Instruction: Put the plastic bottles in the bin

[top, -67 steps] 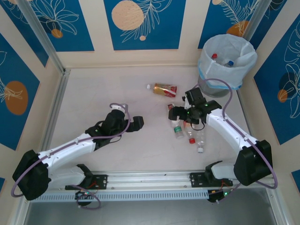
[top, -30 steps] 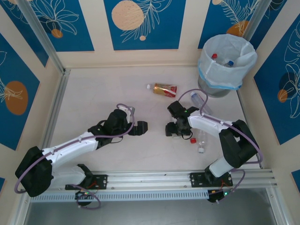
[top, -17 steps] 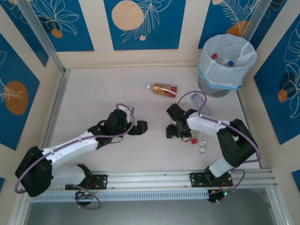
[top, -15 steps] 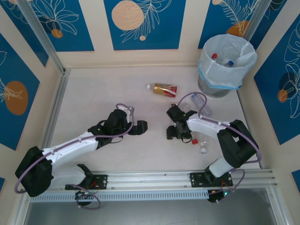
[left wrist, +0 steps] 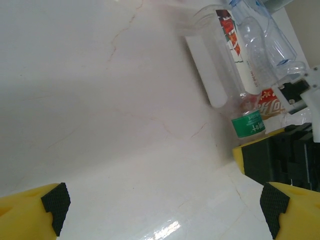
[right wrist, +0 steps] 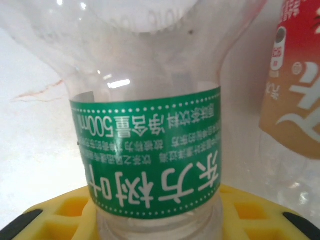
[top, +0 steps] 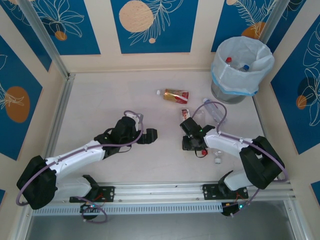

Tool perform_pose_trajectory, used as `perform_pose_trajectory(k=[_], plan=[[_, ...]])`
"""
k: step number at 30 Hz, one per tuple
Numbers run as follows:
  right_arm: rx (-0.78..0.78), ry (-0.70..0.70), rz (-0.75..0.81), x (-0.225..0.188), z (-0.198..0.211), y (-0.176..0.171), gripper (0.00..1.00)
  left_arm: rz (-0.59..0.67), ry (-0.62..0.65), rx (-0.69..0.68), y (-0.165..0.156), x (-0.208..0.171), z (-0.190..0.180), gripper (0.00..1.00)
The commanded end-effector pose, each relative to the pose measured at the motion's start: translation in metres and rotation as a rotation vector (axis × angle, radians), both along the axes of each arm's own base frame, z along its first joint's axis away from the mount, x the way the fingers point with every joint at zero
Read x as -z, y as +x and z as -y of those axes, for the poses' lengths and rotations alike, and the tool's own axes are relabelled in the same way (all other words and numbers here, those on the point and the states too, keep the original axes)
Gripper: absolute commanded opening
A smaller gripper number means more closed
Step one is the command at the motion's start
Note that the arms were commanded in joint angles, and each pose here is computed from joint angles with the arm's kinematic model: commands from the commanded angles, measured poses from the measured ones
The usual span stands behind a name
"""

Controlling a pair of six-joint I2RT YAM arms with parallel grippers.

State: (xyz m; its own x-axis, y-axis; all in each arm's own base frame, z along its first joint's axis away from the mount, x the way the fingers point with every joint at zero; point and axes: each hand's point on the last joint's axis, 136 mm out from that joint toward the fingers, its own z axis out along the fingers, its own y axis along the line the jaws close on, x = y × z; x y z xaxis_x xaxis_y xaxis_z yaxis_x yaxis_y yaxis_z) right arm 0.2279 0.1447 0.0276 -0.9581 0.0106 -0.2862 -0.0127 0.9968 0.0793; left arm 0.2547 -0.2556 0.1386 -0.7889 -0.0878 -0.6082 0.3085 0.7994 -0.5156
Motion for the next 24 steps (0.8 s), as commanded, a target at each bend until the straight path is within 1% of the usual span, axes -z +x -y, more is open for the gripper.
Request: perform_pose_trajectory(k=[1,5,8,11,17,21,24], plan=[[-0.026,0.016,0.095,-0.02,-0.001,0.008,0.35,0.027,0.003,-0.029,0.009,-0.004,-0.003,0.99],[-0.049,0.061,0.2,-0.048,-0.002,0.013,0.3,0.05,0.007,-0.025,0.014,-0.011,0.0,0.99],[-0.09,0.121,0.288,-0.074,-0.007,0.018,0.28,0.071,0.01,-0.044,0.019,-0.014,-0.002,0.99],[-0.114,0.145,0.336,-0.096,-0.009,0.023,0.27,0.096,0.017,-0.077,0.023,-0.019,-0.006,0.99],[-0.096,0.151,0.439,-0.133,-0.005,0.038,0.27,0.112,0.06,-0.23,0.033,-0.018,-0.032,0.99],[-0.087,0.181,0.539,-0.155,-0.004,0.052,0.26,0.116,0.062,-0.268,0.036,-0.018,-0.037,0.99],[-0.075,0.206,0.587,-0.168,-0.002,0.065,0.25,0.13,0.058,-0.262,0.038,-0.023,-0.035,0.99]])
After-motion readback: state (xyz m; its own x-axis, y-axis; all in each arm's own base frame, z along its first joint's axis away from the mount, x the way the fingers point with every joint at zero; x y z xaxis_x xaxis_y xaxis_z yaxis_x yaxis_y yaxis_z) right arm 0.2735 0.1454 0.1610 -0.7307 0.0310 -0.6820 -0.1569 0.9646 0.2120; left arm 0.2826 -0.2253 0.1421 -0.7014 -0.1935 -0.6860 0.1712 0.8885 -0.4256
